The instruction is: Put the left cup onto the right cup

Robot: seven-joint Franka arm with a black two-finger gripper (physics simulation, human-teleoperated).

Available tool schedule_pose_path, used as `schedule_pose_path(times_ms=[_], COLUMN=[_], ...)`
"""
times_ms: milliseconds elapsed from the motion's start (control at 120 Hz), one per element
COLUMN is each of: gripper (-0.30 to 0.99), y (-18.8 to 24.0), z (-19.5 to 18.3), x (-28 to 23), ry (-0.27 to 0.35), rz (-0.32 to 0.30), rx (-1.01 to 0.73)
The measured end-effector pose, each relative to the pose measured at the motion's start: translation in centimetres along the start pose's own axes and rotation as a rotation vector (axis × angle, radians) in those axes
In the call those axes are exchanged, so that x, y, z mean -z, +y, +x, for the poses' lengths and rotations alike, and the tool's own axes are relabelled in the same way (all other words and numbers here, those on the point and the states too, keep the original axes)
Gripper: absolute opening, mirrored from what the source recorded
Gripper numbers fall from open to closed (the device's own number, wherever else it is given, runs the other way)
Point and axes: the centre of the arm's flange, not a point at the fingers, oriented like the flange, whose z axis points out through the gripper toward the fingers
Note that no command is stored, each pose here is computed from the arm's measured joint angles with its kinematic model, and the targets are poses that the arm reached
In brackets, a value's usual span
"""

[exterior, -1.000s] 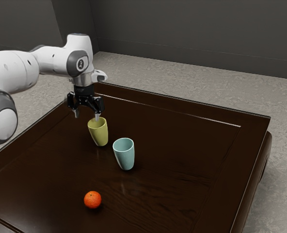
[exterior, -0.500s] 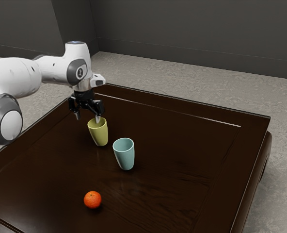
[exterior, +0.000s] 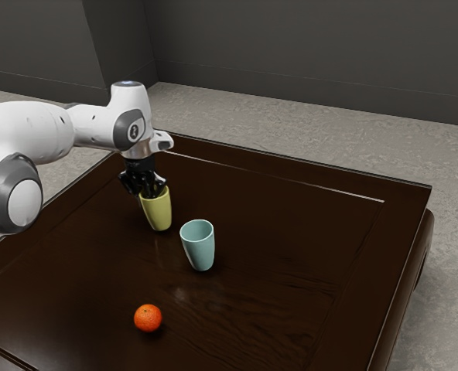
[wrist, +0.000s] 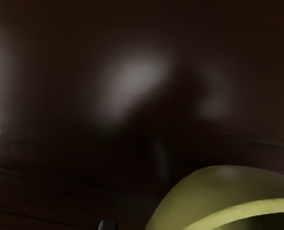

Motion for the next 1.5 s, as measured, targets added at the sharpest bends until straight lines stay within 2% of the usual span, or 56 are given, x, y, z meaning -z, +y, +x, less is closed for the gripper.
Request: schedule_pose_path(times_ms=[233,450,575,800,1075,1500], gripper=[-0.05,-0.08,-0.08,-0.09,-0.09,-0.09], y=[1.4,3.6,5.7,11.1,17.2,17.1], z=[0.2,-1.4,-3.2,-8.6,-11.8,-11.9], x=[2.5,10.5,14.0,15.4,12.6,10.5], ry=[0.041,0.125,0.148,0.103,0.042,0.016], rz=[0.017,0.03,0.022,-0.006,-0.021,-0.014], rx=[-0.018,-0.05,-0.075,-0.127,-0.156,-0.074])
